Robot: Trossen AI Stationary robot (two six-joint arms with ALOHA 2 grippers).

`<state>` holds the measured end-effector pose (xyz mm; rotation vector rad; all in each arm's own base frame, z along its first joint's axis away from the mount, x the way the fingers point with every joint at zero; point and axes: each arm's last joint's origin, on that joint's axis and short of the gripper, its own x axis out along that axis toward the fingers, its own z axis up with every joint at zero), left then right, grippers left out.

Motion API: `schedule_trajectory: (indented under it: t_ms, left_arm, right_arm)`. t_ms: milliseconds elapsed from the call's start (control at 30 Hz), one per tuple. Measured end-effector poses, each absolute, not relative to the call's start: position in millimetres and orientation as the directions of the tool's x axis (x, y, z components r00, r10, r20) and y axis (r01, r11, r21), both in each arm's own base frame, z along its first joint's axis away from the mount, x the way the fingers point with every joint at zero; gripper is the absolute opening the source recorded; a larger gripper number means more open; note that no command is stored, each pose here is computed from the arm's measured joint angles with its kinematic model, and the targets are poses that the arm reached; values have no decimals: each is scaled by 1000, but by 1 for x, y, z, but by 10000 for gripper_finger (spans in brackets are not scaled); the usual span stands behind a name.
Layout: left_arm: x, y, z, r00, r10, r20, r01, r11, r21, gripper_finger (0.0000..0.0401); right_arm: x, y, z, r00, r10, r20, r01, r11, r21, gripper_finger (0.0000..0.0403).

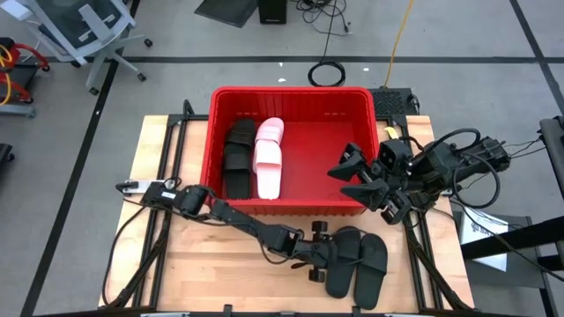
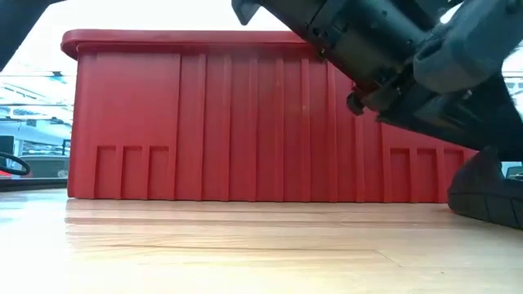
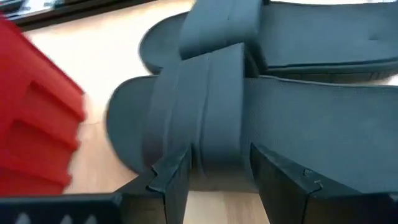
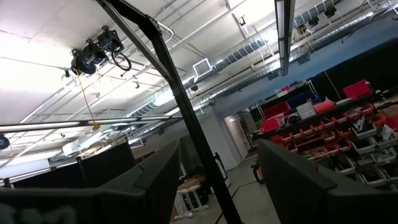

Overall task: Pick and place slides into bin
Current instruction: Put the black slide into the red bin

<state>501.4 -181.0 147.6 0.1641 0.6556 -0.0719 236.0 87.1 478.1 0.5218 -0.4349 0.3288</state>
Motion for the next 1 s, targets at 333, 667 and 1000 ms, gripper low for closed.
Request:
schedule_trajectory:
  t_ms: [333,667,1000]
  left_arm:
    - [501,-174,146,790,128,-600,-17,982,187,172]
    - [503,-174,150,813,163,-559,-118,986,117,172]
    - [506,-166,150,806,190,-561,-165,982,95,172]
  right_arm:
    - [236,87,478,858,188,478,-406,819,406,205]
    - [236,87,478,859,188,476,-405,820,406,205]
    - [236,87,478,859,188,476,-404,821,404,205]
